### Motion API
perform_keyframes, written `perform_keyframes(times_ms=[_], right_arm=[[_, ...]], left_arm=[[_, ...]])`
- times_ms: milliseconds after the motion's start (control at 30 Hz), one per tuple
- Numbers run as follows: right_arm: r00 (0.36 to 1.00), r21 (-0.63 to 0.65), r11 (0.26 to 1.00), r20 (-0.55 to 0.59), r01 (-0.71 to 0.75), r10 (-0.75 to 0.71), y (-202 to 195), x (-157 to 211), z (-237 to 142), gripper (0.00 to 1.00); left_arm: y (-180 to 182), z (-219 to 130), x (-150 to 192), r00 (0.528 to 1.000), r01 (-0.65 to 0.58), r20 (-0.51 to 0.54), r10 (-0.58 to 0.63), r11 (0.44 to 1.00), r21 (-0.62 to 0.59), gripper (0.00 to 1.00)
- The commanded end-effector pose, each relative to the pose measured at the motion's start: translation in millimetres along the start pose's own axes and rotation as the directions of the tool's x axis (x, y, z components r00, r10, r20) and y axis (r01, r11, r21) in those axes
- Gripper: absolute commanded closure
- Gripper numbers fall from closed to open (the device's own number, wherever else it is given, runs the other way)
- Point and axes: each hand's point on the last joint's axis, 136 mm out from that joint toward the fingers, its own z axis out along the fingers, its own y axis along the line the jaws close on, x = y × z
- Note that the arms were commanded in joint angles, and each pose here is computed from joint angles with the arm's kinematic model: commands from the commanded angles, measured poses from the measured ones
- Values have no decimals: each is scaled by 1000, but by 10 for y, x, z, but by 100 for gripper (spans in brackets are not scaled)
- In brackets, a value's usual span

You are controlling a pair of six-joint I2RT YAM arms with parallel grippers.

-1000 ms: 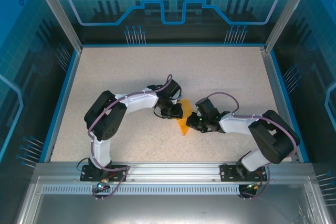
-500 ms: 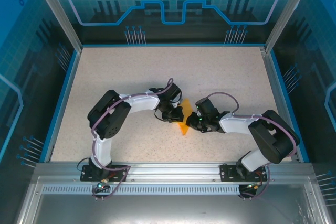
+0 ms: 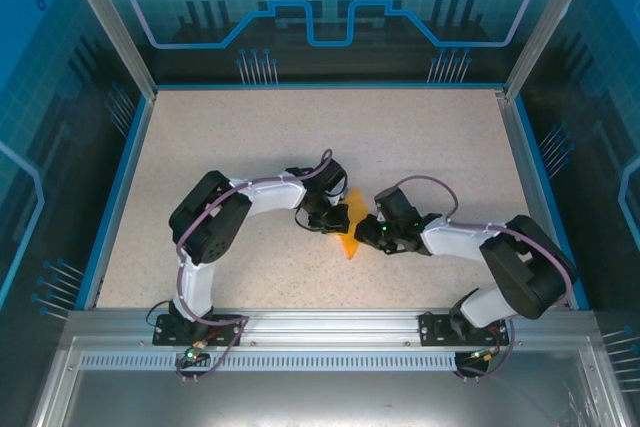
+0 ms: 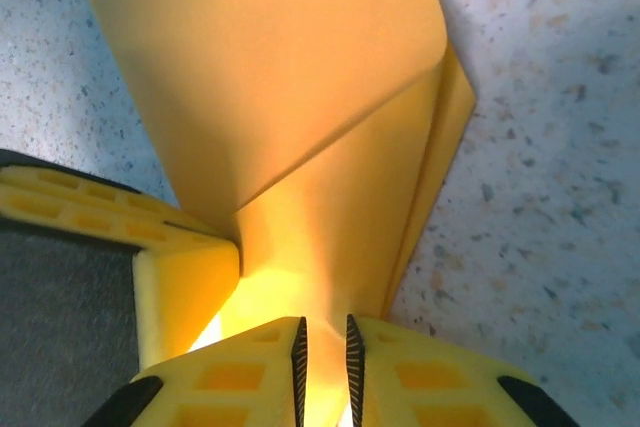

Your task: Fold a paper plane with a square sheet of paper (pick it up from the middle)

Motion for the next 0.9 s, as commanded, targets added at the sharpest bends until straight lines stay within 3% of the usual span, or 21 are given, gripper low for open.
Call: perform_keyframes(times_ms=[0, 233, 867], right_arm=[[1000, -5, 1000, 8, 1, -1, -28, 32, -98, 79], [1000, -89, 996, -20, 6, -8, 135, 114, -66, 84], [996, -81, 997, -88, 18, -25, 124, 252, 144, 87]], left_arm=[[479, 233, 171, 998, 17, -58, -29, 983, -184, 89], [523, 246, 177, 998, 16, -61, -29, 980, -199, 89], [636, 307, 218, 996, 12, -80, -32, 971, -237, 89]])
